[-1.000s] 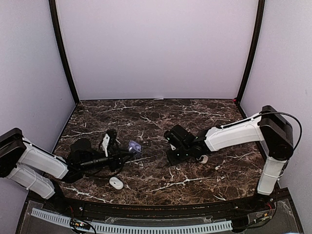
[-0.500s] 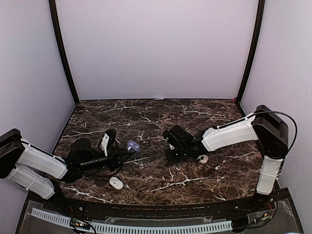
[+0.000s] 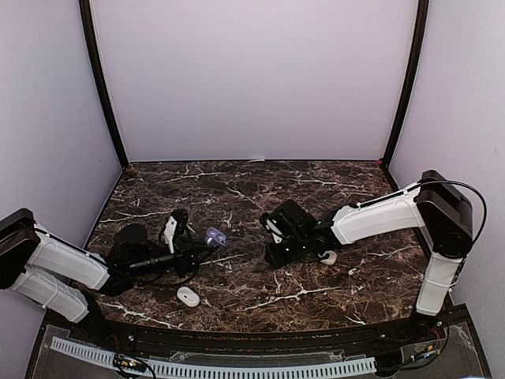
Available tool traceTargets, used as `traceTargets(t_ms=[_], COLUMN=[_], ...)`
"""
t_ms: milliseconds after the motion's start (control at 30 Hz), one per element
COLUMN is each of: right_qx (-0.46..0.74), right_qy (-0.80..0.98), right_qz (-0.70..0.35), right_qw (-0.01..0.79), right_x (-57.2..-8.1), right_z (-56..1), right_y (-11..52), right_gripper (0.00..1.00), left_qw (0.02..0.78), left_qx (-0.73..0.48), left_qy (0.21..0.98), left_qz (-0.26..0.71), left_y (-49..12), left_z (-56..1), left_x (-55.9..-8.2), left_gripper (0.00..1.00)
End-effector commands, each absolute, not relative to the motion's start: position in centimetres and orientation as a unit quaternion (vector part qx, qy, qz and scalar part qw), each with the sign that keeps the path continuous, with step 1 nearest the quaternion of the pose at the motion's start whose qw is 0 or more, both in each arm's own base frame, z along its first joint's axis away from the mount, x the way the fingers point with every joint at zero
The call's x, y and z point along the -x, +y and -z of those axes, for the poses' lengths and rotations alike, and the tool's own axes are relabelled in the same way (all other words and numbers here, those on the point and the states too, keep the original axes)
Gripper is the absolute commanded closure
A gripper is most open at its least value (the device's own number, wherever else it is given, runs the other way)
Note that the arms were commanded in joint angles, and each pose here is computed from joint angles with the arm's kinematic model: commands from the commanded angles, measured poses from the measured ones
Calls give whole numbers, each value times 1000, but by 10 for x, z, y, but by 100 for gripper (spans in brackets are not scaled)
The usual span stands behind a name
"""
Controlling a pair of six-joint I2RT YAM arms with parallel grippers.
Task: Insert the wireless bluetooth earbuds into the charging case
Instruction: Place the left earbud at the center of the board, then adjust the left earbud at the center of the board.
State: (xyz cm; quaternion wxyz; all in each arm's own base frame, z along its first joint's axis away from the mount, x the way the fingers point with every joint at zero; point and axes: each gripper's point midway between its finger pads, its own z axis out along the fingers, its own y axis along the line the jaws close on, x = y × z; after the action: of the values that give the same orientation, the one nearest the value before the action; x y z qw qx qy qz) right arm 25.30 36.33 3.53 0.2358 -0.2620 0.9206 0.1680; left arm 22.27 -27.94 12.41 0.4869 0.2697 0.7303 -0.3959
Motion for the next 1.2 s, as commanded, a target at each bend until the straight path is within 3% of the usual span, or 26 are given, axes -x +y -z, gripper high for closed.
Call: traceTargets(t_ms=[0,367,633,1167], right_qx=[266,272,322,349], right_qy=[911,897,893,879], right_qz=[-209,-264,-227,-241], right_qw=[238,226,217,218], right_x=[-249,-256,-279,-295], right_z=[-53,-75,-58,-59], right_y=[370,359,341,361], right_gripper=[78,86,91,71], left_qw=[484,478,467,467], left_qx=[-273,-280,-290,-287], left_qy=[729,727,723,723], left_qz=[400,406,418,421], left_y=[-279,-281,-285,-286], left_z=[-123,-122,-121,-124], left_x=[-220,-218,-213,-214], left_gripper=[86,86,86,86])
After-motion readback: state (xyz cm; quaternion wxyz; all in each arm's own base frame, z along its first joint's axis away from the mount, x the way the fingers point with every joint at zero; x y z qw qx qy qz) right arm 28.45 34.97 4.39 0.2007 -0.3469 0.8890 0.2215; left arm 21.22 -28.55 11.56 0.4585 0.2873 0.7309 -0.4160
